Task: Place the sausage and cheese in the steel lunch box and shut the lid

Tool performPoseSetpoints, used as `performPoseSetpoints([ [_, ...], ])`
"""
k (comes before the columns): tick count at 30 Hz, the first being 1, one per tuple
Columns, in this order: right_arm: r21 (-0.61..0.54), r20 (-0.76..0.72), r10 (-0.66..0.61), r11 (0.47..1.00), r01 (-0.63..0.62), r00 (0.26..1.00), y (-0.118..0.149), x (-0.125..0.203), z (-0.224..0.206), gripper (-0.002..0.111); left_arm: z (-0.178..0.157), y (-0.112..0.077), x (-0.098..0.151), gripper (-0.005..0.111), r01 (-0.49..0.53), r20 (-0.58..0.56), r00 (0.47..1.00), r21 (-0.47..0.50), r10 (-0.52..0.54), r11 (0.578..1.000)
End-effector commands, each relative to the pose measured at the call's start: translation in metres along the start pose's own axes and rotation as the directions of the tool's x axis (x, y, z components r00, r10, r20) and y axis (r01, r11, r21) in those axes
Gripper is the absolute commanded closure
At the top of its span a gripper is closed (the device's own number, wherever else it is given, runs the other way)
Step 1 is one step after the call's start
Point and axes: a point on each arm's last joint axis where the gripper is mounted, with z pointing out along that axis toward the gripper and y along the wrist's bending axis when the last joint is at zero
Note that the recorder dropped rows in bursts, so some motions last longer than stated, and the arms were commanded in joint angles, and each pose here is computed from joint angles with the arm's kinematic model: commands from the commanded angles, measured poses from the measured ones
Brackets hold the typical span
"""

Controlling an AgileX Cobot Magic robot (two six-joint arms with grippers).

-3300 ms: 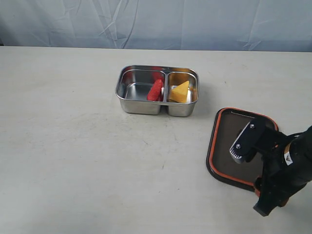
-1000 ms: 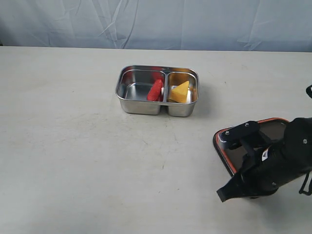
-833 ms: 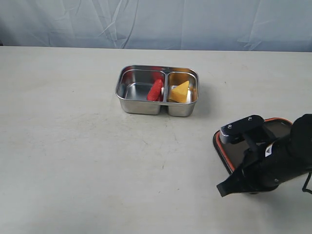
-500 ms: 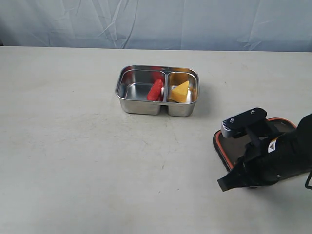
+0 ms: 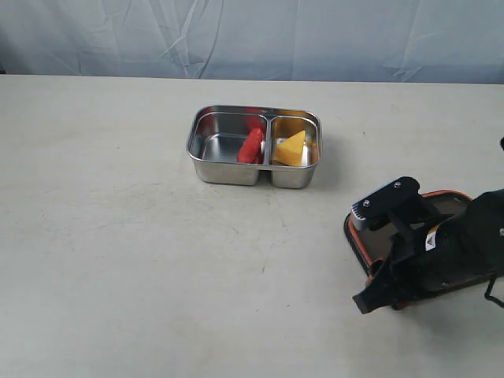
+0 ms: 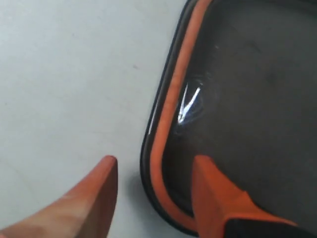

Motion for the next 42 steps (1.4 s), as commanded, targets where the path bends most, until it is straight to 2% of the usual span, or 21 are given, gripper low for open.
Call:
performPoseSetpoints([
  [1, 0.006, -0.034, 0.002, 1.000, -0.002, 0.999, -0.001, 0.004, 0.014, 0.063, -0.001, -0.001, -0.001, 0.107, 0.454, 0.012, 0.891, 0.016, -0.454, 0.891],
  [2, 0.005, -0.047, 0.003, 1.000, -0.003, 0.999, -0.001, 0.005, 0.017, 0.064, -0.001, -0.002, 0.002, 0.107, 0.490, -0.029, 0.871, 0.007, -0.490, 0.872],
  [4, -0.002, -0.088, 0.006, 1.000, -0.006, 0.996, -0.001, 0.009, 0.024, 0.071, -0.001, -0.004, 0.010, 0.107, 0.478, -0.119, 0.872, -0.006, -0.476, 0.878],
  [6, -0.009, -0.133, 0.007, 1.000, -0.008, 0.991, 0.000, 0.013, 0.029, 0.084, -0.003, -0.007, 0.018, 0.107, 0.429, -0.211, 0.882, -0.010, -0.421, 0.903],
  [10, -0.017, -0.181, 0.007, 1.000, -0.010, 0.983, 0.000, 0.018, 0.037, 0.109, -0.004, -0.011, 0.023, 0.107, 0.405, -0.281, 0.879, 0.012, -0.386, 0.914],
  [18, -0.028, -0.163, 0.099, 0.994, -0.105, 0.982, 0.003, 0.015, 0.028, 0.109, -0.004, -0.016, 0.019, 0.107, 0.448, -0.268, 0.869, 0.071, -0.415, 0.891],
  [21, -0.038, -0.109, 0.136, 0.989, -0.141, 0.985, 0.004, 0.009, 0.014, 0.109, -0.006, -0.026, 0.018, 0.107, 0.398, -0.288, 0.897, 0.193, -0.336, 0.897],
  [23, -0.045, -0.050, 0.146, 0.988, -0.148, 0.988, 0.005, 0.005, 0.000, 0.109, -0.010, -0.034, 0.020, 0.107, 0.375, -0.331, 0.902, 0.286, -0.276, 0.882],
  [25, -0.050, 0.050, 0.149, 0.988, -0.147, 0.988, 0.005, -0.001, -0.022, 0.109, -0.014, -0.040, 0.027, 0.107, 0.401, -0.431, 0.867, 0.307, -0.249, 0.863],
  [27, -0.061, 0.161, 0.160, 0.987, -0.151, 0.974, 0.006, -0.005, -0.048, 0.109, -0.019, -0.040, 0.037, 0.107, 0.398, -0.532, 0.822, 0.280, -0.204, 0.874],
  [30, -0.078, 0.281, 0.163, 0.986, -0.147, 0.946, 0.008, -0.009, -0.080, 0.109, -0.021, -0.039, 0.042, 0.107, 0.414, -0.581, 0.787, 0.248, -0.207, 0.876],
  [33, -0.147, 0.444, 0.226, 0.973, -0.178, 0.867, 0.011, -0.018, -0.124, 0.109, -0.025, -0.045, 0.042, 0.107, 0.450, -0.615, 0.764, 0.291, -0.196, 0.844],
  [36, -0.194, 0.552, 0.259, 0.964, -0.180, 0.793, 0.014, -0.022, -0.153, 0.109, -0.028, -0.047, 0.045, 0.107, 0.436, -0.640, 0.754, 0.319, -0.148, 0.842],
  [39, -0.285, 0.647, 0.335, 0.940, -0.190, 0.686, 0.017, -0.021, -0.178, 0.109, -0.030, -0.049, 0.046, 0.105, 0.421, -0.647, 0.756, 0.360, -0.103, 0.833],
  [42, -0.358, 0.684, 0.384, 0.917, -0.173, 0.620, 0.022, -0.017, -0.194, 0.109, -0.032, -0.052, 0.044, 0.088, 0.382, -0.616, 0.787, 0.438, -0.037, 0.814],
])
